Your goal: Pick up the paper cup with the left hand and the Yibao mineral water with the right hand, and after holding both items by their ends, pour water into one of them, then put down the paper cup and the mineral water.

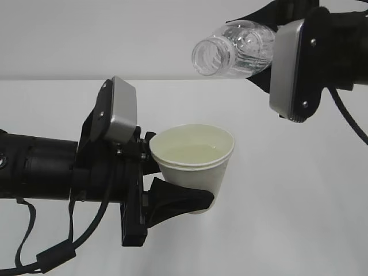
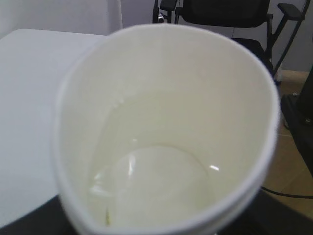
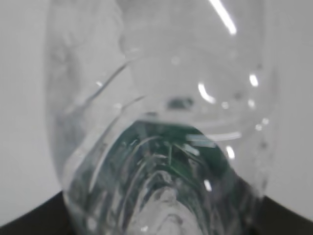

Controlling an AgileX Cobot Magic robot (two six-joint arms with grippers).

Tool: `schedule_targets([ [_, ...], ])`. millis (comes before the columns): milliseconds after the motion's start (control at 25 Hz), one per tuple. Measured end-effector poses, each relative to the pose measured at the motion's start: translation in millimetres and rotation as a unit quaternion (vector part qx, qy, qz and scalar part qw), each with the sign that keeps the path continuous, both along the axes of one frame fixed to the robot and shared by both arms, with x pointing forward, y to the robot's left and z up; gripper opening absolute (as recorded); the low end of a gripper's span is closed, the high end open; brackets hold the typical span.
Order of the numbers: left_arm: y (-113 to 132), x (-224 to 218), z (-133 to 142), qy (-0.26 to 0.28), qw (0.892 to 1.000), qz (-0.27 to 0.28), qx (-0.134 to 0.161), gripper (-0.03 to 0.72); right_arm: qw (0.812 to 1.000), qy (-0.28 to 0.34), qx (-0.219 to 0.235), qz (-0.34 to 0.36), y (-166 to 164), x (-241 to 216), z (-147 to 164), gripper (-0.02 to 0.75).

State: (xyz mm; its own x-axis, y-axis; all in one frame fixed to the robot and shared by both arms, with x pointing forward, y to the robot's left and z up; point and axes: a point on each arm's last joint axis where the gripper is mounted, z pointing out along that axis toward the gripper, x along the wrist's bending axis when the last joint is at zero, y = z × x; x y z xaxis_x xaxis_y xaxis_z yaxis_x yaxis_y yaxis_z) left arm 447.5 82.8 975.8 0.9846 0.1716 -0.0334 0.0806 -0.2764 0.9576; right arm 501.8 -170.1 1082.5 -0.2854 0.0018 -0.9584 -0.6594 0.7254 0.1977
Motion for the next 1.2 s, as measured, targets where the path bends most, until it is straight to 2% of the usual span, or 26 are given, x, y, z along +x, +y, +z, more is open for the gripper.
schedule_targets([
  [400,0.0,0.0,0.0,0.000,1.000,0.000,0.000,0.421,0.995,0.067,0.074,-0.023,-0.2,0.4,0.7,0.410],
  [1200,0.1,0.1,-0.2,0.000,1.000,0.001,0.001,0.421,0.982,0.127,0.136,-0.040,-0.1,0.4,0.9,0.410],
])
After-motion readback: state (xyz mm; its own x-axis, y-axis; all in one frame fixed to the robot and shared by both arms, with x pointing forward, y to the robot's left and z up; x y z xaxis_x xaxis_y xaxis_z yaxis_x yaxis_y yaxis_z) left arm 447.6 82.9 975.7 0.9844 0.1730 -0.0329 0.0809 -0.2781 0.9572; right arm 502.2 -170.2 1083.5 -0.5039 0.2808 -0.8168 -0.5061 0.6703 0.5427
